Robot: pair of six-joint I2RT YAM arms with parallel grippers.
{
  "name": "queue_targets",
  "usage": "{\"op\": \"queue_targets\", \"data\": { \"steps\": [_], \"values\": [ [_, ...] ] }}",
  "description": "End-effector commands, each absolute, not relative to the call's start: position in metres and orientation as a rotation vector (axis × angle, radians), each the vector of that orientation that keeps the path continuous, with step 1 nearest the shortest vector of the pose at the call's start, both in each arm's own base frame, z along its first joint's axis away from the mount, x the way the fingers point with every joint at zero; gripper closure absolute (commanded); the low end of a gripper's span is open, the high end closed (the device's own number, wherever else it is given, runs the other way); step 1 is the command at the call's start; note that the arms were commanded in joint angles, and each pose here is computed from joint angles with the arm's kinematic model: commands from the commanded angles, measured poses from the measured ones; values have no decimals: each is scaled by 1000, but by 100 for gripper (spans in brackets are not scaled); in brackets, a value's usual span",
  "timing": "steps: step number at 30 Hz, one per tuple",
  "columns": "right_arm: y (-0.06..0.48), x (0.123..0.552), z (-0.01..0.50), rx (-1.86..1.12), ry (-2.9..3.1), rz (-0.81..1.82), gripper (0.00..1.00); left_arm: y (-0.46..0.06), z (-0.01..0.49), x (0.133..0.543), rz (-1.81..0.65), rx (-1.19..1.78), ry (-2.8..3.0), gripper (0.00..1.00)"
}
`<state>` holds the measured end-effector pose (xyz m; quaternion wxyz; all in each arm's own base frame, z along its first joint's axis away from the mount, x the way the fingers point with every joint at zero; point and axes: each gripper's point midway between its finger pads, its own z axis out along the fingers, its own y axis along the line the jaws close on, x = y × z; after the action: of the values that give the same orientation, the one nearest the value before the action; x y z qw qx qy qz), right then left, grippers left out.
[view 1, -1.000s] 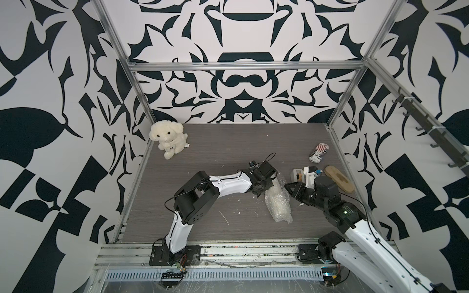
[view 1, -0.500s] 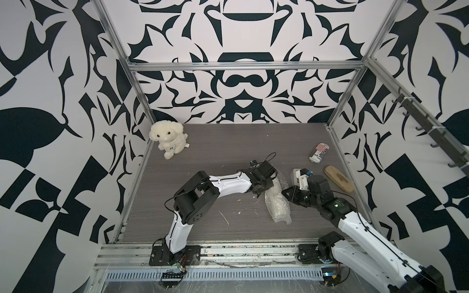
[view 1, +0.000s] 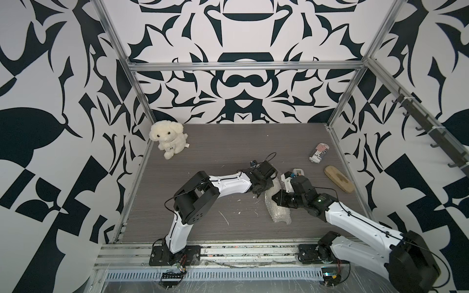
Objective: Wrap vases in bubble wrap
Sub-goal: Stick the tape on the bubble wrap.
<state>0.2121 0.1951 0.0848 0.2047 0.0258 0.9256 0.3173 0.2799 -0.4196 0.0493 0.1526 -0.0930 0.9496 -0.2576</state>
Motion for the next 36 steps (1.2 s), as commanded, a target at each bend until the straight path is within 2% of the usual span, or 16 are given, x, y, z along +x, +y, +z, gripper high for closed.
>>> {"op": "queue_targets", "data": {
  "steps": [1,15,20,26,31,33,36],
  "values": [
    [200,215,90,76,2517,888,89,-412,40,267,-682,-241,2784,95],
    [183,195,55,86,2610,697,90,-408,36,266,-662,-260,2795,96],
    [194,190,56,-8,2591,668,89,-408,34,265,-659,-269,2801,96],
    [177,191,46,-85,2619,373,89,-409,30,264,-661,-276,2814,97],
    [149,194,39,31,2603,207,90,-408,29,262,-656,-279,2820,98],
    [146,194,40,41,2598,193,90,-407,28,262,-656,-279,2821,98],
    [164,196,53,-6,2574,315,89,-406,28,261,-653,-279,2822,98]
  ]
}}
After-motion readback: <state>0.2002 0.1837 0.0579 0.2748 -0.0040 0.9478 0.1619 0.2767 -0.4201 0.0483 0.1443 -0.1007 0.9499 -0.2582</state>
